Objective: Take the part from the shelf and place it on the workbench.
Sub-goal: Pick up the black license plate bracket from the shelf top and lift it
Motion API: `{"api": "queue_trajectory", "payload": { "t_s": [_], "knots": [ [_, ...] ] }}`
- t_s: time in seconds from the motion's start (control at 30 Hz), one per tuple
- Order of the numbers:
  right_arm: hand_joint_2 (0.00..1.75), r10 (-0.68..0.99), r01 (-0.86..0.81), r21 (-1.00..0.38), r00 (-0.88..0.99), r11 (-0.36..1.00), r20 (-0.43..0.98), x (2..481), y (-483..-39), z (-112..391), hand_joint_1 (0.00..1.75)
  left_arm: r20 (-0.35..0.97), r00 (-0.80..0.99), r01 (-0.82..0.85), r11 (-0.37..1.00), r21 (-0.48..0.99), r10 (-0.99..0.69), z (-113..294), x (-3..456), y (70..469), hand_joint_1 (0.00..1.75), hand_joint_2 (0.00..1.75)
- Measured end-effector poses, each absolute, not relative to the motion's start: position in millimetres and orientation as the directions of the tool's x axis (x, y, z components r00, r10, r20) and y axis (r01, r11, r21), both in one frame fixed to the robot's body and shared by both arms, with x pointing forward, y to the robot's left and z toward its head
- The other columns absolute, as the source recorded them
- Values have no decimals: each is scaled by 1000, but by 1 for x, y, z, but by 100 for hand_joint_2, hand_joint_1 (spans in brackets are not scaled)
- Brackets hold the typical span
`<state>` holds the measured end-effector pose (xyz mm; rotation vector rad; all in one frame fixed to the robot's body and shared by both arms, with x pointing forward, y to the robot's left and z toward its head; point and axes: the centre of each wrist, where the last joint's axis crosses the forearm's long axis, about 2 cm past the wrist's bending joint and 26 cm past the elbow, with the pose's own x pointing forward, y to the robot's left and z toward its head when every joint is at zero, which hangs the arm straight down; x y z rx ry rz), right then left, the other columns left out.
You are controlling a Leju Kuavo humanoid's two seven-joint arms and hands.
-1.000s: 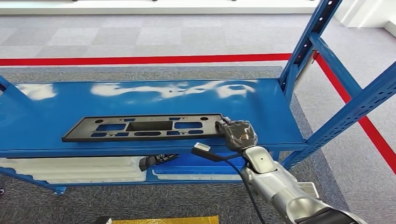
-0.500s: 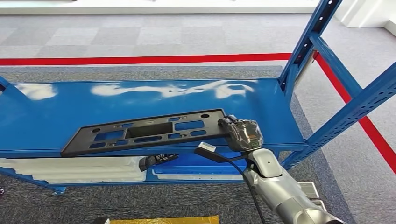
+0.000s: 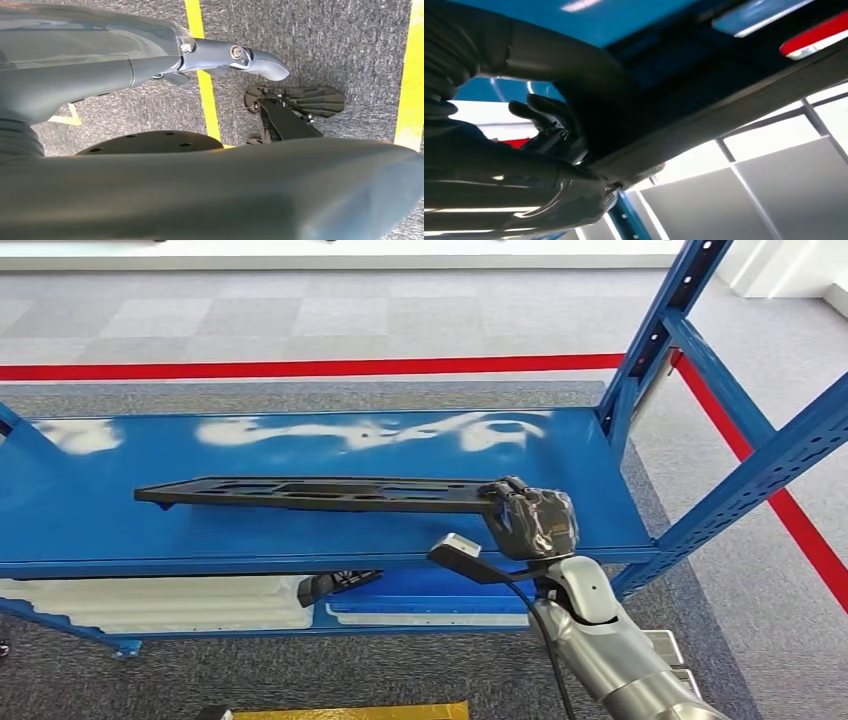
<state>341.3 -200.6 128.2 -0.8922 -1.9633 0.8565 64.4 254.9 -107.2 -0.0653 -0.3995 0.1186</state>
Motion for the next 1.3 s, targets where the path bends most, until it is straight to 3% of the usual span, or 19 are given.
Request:
{"api": "queue_trajectory", "payload": {
  "t_s": [0.73, 1.0, 1.3],
  "knots": [
    [175, 755, 254, -750, -472, 611, 455, 343, -204, 147, 175, 393, 906, -127, 988, -92, 154, -107, 63, 256, 0, 0],
    [175, 559, 113, -606, -544, 788, 626, 338, -200, 161, 175, 397, 903, -139, 986, -93, 164, -108, 59, 256, 0, 0],
    [175, 336, -11, -435, -618, 900, 711, 328, -193, 188, 175, 397, 898, -167, 982, -94, 190, -109, 56, 257, 0, 0]
  ]
}}
